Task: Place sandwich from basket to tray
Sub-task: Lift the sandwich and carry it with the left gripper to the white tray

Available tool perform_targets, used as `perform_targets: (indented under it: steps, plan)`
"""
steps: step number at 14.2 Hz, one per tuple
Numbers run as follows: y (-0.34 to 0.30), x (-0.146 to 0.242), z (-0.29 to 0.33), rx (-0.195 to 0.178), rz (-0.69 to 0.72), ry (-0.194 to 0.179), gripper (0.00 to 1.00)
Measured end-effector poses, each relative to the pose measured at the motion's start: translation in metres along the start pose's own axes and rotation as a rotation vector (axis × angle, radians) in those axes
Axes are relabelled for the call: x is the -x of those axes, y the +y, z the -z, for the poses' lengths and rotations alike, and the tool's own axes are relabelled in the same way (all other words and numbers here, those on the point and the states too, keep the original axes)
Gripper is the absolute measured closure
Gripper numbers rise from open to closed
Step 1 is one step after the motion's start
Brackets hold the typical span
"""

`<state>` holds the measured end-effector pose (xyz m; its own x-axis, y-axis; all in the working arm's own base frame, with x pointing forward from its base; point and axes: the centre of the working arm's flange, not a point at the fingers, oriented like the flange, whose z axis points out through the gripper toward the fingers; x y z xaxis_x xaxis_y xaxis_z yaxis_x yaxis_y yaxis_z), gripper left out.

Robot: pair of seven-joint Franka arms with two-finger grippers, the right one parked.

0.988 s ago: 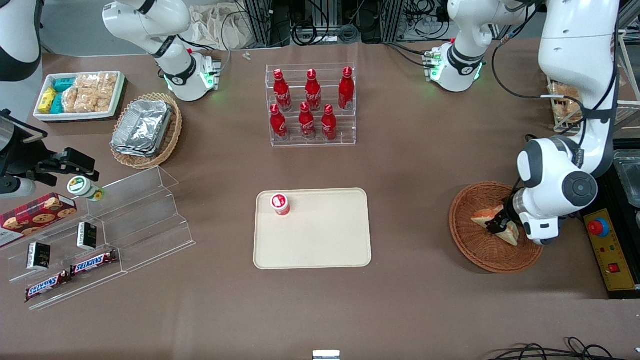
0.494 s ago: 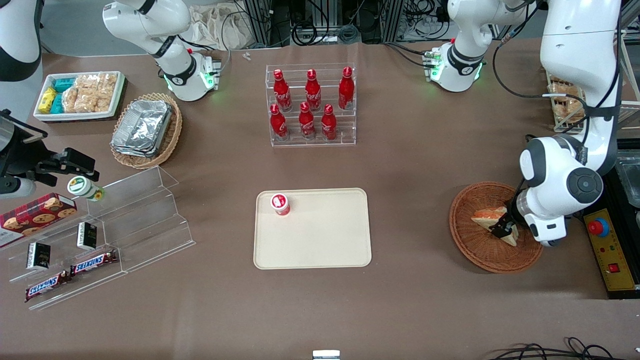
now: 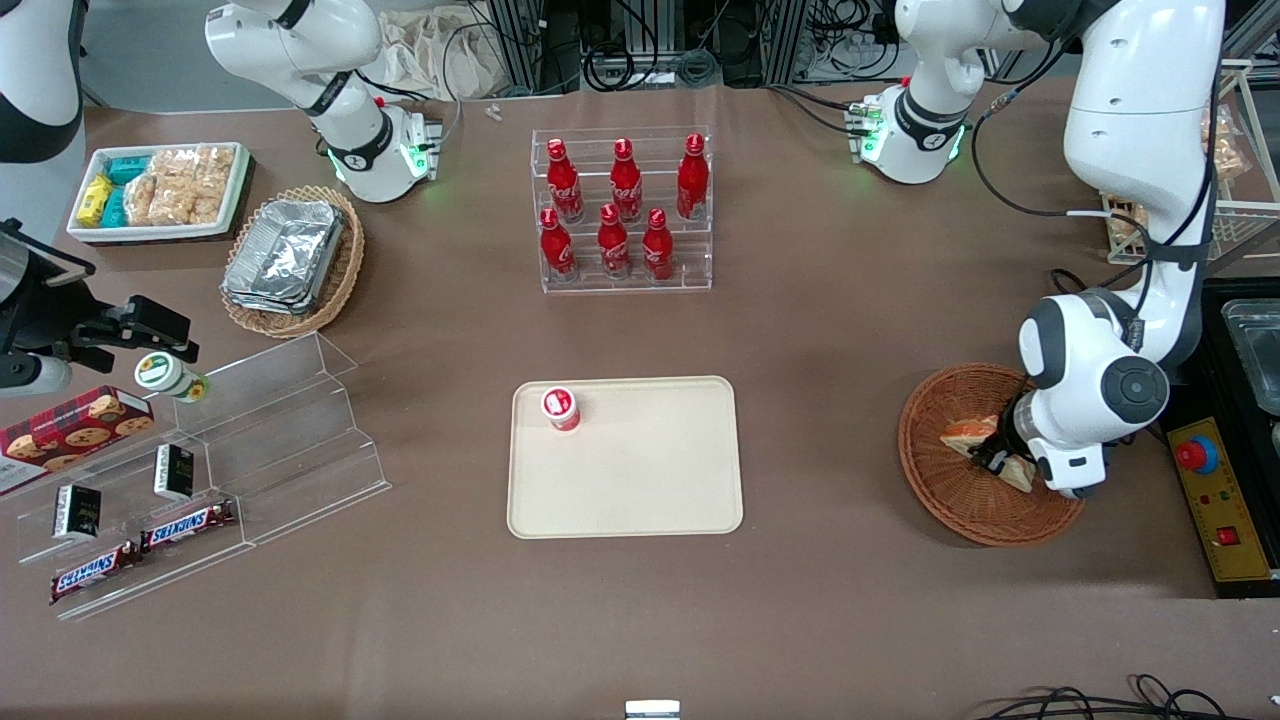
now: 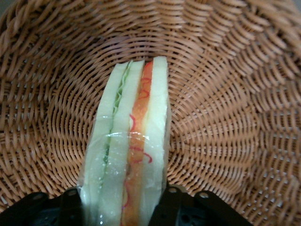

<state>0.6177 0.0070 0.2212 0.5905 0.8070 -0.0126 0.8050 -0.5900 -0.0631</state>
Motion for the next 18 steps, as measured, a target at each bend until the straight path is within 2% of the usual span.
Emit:
perform_targets:
  steps: [2,3,6,7,8,10,12,14,18]
  plan:
    - [0.001,-0.001,0.021,0.012,-0.011,0.004,0.6]
    - [0.001,0.0,0.041,0.001,-0.034,-0.009,0.61]
    - [-0.003,0.018,0.143,-0.051,-0.214,-0.09,0.64]
    - [0.003,0.037,0.176,-0.047,-0.296,-0.1,0.71]
    - [0.016,0.065,0.201,-0.033,-0.371,-0.096,0.77]
    - [0.05,0.131,0.216,-0.014,-0.505,-0.088,0.79]
    - [0.086,0.206,0.198,-0.012,-0.634,-0.096,0.79]
    - [0.118,0.272,0.17,0.007,-0.728,-0.086,0.79]
    - [0.172,0.341,0.111,0.089,-0.857,0.008,0.79]
